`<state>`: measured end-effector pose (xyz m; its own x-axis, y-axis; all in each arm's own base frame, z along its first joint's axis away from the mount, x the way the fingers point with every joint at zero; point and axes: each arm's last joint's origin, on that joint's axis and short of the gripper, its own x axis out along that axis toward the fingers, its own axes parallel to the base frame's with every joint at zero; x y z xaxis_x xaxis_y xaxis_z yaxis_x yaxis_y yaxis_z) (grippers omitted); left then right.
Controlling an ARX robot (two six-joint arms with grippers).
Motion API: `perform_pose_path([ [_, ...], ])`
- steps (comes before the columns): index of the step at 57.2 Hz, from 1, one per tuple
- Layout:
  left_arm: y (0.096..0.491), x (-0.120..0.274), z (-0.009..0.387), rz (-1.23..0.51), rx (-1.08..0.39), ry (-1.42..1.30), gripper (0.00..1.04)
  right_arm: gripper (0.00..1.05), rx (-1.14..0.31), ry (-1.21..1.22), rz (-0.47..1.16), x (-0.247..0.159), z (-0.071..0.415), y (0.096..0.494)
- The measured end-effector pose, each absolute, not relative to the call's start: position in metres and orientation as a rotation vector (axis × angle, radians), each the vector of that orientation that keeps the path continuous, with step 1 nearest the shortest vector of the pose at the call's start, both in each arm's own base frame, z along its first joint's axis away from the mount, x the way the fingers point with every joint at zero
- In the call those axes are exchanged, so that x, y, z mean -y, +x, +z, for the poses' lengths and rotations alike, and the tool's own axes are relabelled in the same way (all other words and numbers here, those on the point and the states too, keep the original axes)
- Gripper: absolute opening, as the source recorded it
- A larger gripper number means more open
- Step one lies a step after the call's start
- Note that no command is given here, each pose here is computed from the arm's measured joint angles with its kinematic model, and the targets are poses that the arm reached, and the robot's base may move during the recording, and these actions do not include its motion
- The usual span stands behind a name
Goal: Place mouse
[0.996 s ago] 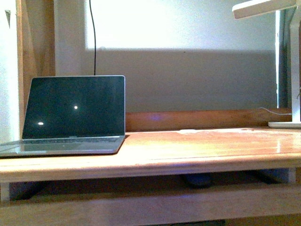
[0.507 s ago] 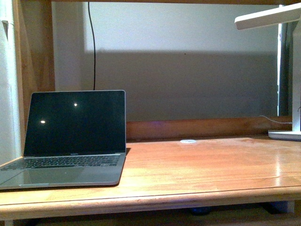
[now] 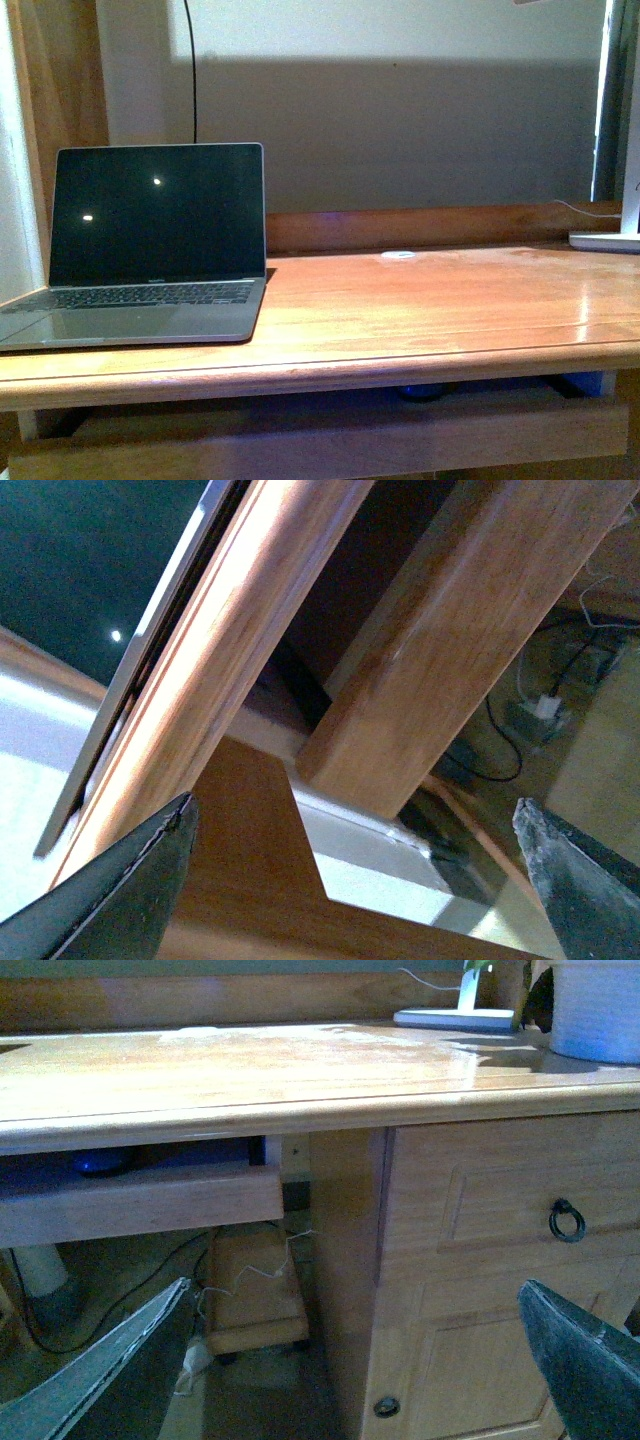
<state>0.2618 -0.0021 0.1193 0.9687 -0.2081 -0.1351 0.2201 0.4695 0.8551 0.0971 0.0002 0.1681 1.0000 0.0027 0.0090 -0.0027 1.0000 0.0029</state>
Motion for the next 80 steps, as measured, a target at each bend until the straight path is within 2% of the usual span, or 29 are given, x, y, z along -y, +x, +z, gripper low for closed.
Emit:
perform_pose_path([
  [11, 0.284, 0.012, 0.102, -0.352, 0.016, 1.198, 0.97, 0.97, 0.009, 0.003, 0.003, 0.0, 0.168, 0.097],
  [30, 0.321, 0.016, 0.088, -0.369, 0.077, 1.323, 0.97, 0.97, 0.009, 0.003, 0.003, 0.0, 0.168, 0.097],
  [41, 0.334, 0.015, 0.078, -0.399, 0.034, 1.39, 0.97, 0.97, 0.009, 0.003, 0.003, 0.0, 0.168, 0.097],
  [47, 0.339, 0.008, 0.076, -0.395, -0.068, 1.403, 0.97, 0.97, 0.009, 0.003, 0.003, 0.0, 0.168, 0.097],
  [58, 0.33, 0.01, 0.085, -0.489, -0.244, 1.305, 0.97, 0.97, 0.009, 0.003, 0.003, 0.0, 0.168, 0.097],
  [66, 0.309, 0.017, 0.098, -0.632, -0.345, 1.162, 0.97, 0.97, 0.009, 0.002, 0.003, 0.0, 0.168, 0.097],
  [80, 0.253, 0.043, 0.117, -0.839, -0.38, 0.899, 0.97, 0.97, 0.009, 0.002, 0.003, 0.0, 0.168, 0.097],
])
